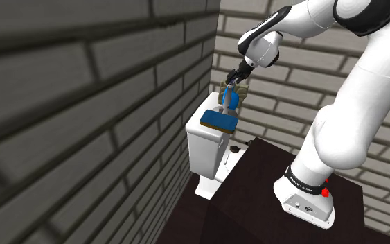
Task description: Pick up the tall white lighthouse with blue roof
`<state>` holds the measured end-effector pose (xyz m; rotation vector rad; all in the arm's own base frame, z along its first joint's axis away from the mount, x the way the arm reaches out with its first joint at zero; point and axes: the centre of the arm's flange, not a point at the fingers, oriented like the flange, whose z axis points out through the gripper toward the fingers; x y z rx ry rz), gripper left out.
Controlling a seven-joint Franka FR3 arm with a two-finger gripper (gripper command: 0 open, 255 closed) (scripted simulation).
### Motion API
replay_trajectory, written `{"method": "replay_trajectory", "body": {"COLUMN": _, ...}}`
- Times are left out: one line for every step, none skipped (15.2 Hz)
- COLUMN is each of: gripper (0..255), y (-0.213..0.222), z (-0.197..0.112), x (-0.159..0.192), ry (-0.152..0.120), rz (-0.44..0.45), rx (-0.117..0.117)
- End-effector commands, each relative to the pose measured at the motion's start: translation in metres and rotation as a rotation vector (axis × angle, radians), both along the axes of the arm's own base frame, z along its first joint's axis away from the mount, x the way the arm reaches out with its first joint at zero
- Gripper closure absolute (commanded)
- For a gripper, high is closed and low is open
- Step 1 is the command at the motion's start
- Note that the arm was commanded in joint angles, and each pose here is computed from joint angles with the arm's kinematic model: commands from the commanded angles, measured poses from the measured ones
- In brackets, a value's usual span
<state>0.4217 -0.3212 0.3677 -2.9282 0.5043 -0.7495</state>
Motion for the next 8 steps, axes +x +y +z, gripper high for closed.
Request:
{"method": "replay_trajectory", "body": {"gripper": 0, "y": -0.003, "z": -0.011, "x": 0.000, "ry": -0.004, "rz": -0.003, "rx": 0.000}}
{"method": "replay_trajectory", "body": {"gripper": 0, "y": -0.003, "z": -0.016, "x": 0.000, "ry": -0.004, "rz": -0.003, "rx": 0.000}}
{"method": "replay_trajectory", "body": {"gripper": 0, "y": -0.003, "z": -0.022, "x": 0.000, "ry": -0.004, "rz": -0.003, "rx": 0.000}}
{"method": "replay_trajectory", "body": {"gripper": 0, "y": -0.003, "z": -0.027, "x": 0.000, "ry": -0.004, "rz": -0.003, "rx": 0.000}}
{"method": "replay_trajectory", "body": {"gripper": 0, "y": -0.003, "z": -0.035, "x": 0.000, "ry": -0.004, "rz": -0.003, "rx": 0.000}}
{"method": "replay_trajectory", "body": {"gripper": 0, "y": -0.003, "z": -0.035, "x": 0.000, "ry": -0.004, "rz": -0.003, "rx": 0.000}}
{"method": "replay_trajectory", "body": {"gripper": 0, "y": -0.003, "z": -0.035, "x": 0.000, "ry": -0.004, "rz": -0.003, "rx": 0.000}}
{"method": "replay_trajectory", "body": {"gripper": 255, "y": -0.002, "z": -0.035, "x": 0.000, "ry": -0.004, "rz": -0.003, "rx": 0.000}}
